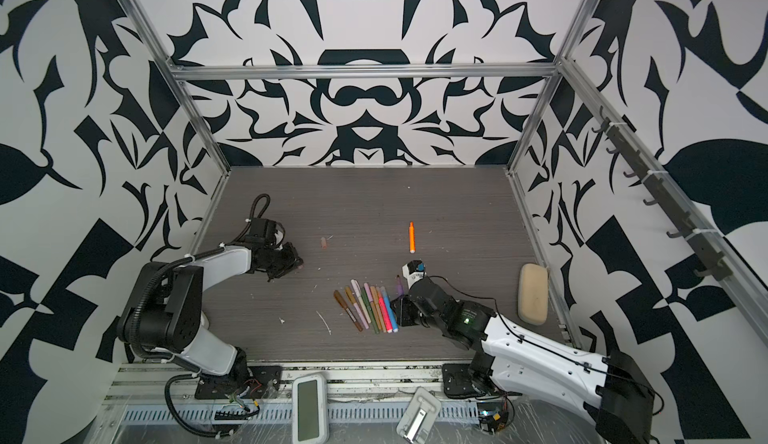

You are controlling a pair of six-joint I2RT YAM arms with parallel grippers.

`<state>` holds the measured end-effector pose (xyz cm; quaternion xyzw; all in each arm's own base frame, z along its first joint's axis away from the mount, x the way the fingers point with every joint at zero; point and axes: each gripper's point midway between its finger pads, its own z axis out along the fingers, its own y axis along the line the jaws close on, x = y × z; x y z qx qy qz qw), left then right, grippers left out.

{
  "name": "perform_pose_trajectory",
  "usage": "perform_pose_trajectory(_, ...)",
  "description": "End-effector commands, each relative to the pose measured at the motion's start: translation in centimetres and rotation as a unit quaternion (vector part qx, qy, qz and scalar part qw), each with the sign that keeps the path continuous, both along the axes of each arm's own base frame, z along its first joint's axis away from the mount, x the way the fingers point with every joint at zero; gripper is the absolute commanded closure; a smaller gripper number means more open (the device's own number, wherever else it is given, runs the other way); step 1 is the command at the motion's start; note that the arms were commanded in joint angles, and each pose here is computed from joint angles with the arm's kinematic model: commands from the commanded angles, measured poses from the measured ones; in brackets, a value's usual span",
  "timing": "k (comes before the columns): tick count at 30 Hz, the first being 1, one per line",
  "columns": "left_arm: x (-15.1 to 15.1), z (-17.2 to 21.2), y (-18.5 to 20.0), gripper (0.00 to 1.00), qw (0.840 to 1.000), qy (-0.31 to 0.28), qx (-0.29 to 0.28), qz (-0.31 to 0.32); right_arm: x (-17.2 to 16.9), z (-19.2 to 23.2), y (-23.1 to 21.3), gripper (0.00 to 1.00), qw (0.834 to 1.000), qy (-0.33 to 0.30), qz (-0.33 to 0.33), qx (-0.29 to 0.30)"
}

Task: Open the pen caps
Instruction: 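Lower the held cap to the table with the left gripper and release it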

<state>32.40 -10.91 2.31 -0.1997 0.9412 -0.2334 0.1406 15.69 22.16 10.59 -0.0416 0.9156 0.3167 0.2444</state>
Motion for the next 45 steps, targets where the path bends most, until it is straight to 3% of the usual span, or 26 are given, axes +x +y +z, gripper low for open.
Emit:
perform_pose_trajectory(1,-0.9,-1.3,-0.1,1.0,1.0,0.027,-0.002,-0.011,0.2,0.4,-0.1,1.0,1.0,-0.01,-0.01,0.014)
perform_pose_trajectory(11,-1.0,-3.1,-1.2,1.0,0.997,0.062,-0.029,-0.022,0.5,0.3,0.1,1.0,1.0,-0.011,-0.004,-0.001)
perform_pose_trajectory(26,2.9,-4.8,-2.5,1.0,0.996,0.074,-0.043,-0.033,0.6,0.1,-0.5,1.0,1.0,-0.008,-0.022,-0.005)
perform_pose_trajectory(35,2.8,-4.7,-3.2,0.91,0.995,0.079,-0.046,-0.051,0.3,-0.5,-0.8,1.0,1.0,-0.004,-0.019,-0.01)
perform_pose_trajectory(45,3.2,-3.8,-3.4,0.69,0.995,0.073,-0.047,-0.058,0.7,-0.3,0.0,1.0,1.0,-0.007,-0.003,-0.021)
